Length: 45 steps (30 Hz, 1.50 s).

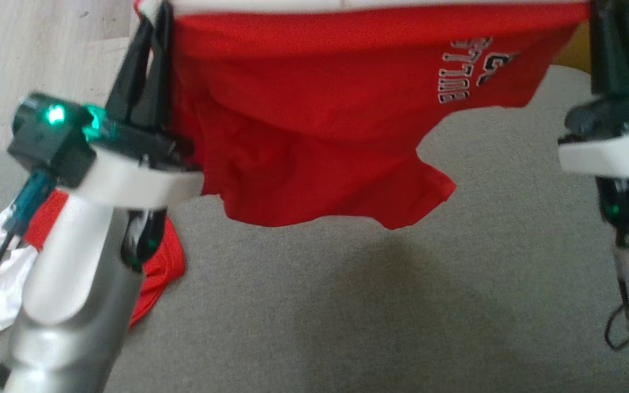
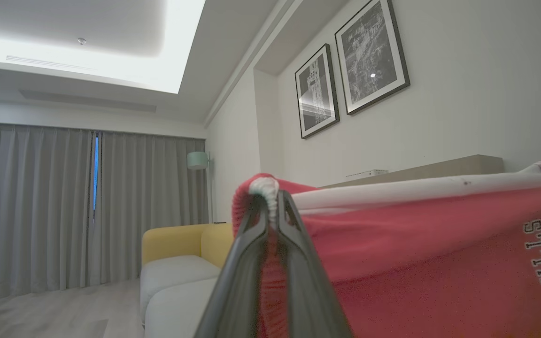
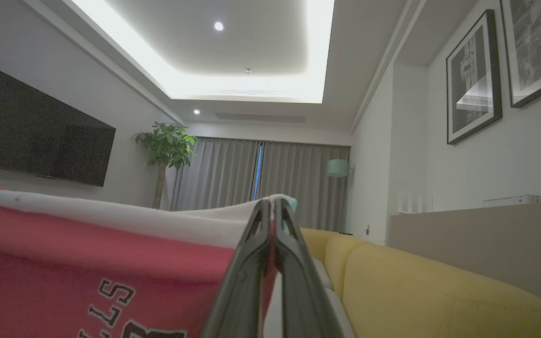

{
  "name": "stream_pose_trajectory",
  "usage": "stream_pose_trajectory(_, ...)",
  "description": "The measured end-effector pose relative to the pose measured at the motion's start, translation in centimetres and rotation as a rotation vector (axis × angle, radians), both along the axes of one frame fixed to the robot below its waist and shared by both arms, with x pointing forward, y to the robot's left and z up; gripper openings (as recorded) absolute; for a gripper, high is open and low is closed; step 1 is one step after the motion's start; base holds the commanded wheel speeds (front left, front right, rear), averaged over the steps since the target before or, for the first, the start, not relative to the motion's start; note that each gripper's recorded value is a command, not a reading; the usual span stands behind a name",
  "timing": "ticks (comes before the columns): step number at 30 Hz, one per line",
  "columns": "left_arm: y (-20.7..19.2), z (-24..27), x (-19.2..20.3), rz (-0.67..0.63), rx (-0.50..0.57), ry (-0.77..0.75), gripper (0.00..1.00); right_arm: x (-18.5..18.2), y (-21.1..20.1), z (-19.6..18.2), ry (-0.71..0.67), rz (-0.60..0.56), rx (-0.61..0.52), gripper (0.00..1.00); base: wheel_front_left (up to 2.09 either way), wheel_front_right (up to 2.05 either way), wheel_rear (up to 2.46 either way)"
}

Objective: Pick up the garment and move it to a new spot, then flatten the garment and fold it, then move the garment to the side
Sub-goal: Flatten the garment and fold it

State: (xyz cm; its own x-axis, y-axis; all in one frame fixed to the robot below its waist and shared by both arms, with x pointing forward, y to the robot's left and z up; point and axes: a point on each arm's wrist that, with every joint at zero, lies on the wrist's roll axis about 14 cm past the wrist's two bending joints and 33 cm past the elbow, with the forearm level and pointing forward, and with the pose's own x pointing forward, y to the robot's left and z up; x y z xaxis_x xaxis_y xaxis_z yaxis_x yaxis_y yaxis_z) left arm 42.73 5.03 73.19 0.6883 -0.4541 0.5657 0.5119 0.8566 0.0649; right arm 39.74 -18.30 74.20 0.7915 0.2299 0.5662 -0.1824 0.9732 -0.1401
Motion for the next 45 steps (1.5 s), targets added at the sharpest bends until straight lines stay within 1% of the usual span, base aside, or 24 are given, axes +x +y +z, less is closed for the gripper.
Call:
stream_pose_trajectory(4, 0.4, -1.3, -1.1, -0.010, -0.015, 0.047, 0.00, -1.0, -0.6, -1.7, 0.050, -0.013, 0.016, 0.00, 0.00, 0.00, 0.00)
stream_pose_trajectory(8, 0.4, -1.3, -1.8, -0.019, -0.015, 0.055, 0.00, -1.6, -1.5, -2.0, 0.071, -0.045, 0.021, 0.00, 0.00, 0.00, 0.00)
stream_pose_trajectory(10, 0.3, -1.4, -1.6, -0.025, -0.010, 0.068, 0.00, -1.4, -1.8, -2.3, 0.088, -0.065, 0.007, 0.00, 0.00, 0.00, 0.00)
stream_pose_trajectory(13, 0.3, -2.4, -0.2, -0.023, 0.001, 0.120, 0.00, -0.4, -1.9, -3.4, 0.129, -0.083, -0.011, 0.00, 0.00, 0.00, 0.00)
stream_pose_trajectory(16, 0.1, -3.2, 2.4, -0.028, 0.024, 0.163, 0.00, 2.2, -2.2, -4.6, 0.183, -0.099, -0.034, 0.00, 0.00, 0.00, 0.00)
stream_pose_trajectory(18, -0.1, -3.2, 4.6, -0.031, 0.039, 0.170, 0.00, 4.7, -2.5, -4.5, 0.197, -0.108, -0.038, 0.00, 0.00, 0.00, 0.00)
stream_pose_trajectory(23, 0.0, -3.0, 11.5, -0.009, 0.064, 0.193, 0.00, 11.9, -2.5, -3.3, 0.193, -0.112, -0.056, 0.00, 0.00, 0.00, 0.00)
stream_pose_trajectory(26, 0.5, -2.8, 15.4, 0.020, 0.060, 0.177, 0.00, 15.9, -2.0, -3.2, 0.183, -0.116, -0.103, 0.00, 0.00, 0.00, 0.00)
stream_pose_trajectory(31, 0.9, -3.6, 19.9, 0.051, 0.053, 0.148, 0.00, 20.8, -2.1, -4.2, 0.167, -0.143, -0.158, 0.00, 0.00, 0.00, 0.00)
stream_pose_trajectory(34, 0.4, -6.1, 21.5, 0.051, 0.054, 0.192, 0.00, 22.7, -2.4, -6.9, 0.220, -0.160, -0.186, 0.00, 0.00, 0.00, 0.00)
stream_pose_trajectory(38, -0.5, -10.3, 21.6, 0.036, 0.086, 0.279, 0.00, 23.7, -2.8, -12.9, 0.364, -0.163, -0.190, 0.00, 0.00, 0.00, 0.00)
stream_pose_trajectory(41, -0.4, -13.1, 20.4, 0.020, 0.074, 0.349, 0.00, 22.7, -2.4, -18.4, 0.501, -0.142, -0.209, 0.00, 0.00, 0.00, 0.00)
stream_pose_trajectory(44, -1.0, -17.0, 17.7, -0.017, 0.094, 0.440, 0.00, 20.3, -2.5, -23.7, 0.657, -0.122, -0.216, 0.00, 0.00, 0.00, 0.00)
stream_pose_trajectory(45, -1.0, -17.0, 17.7, -0.017, 0.094, 0.440, 0.00, 20.3, -2.5, -23.7, 0.657, -0.122, -0.216, 0.00, 0.00, 0.00, 0.00)
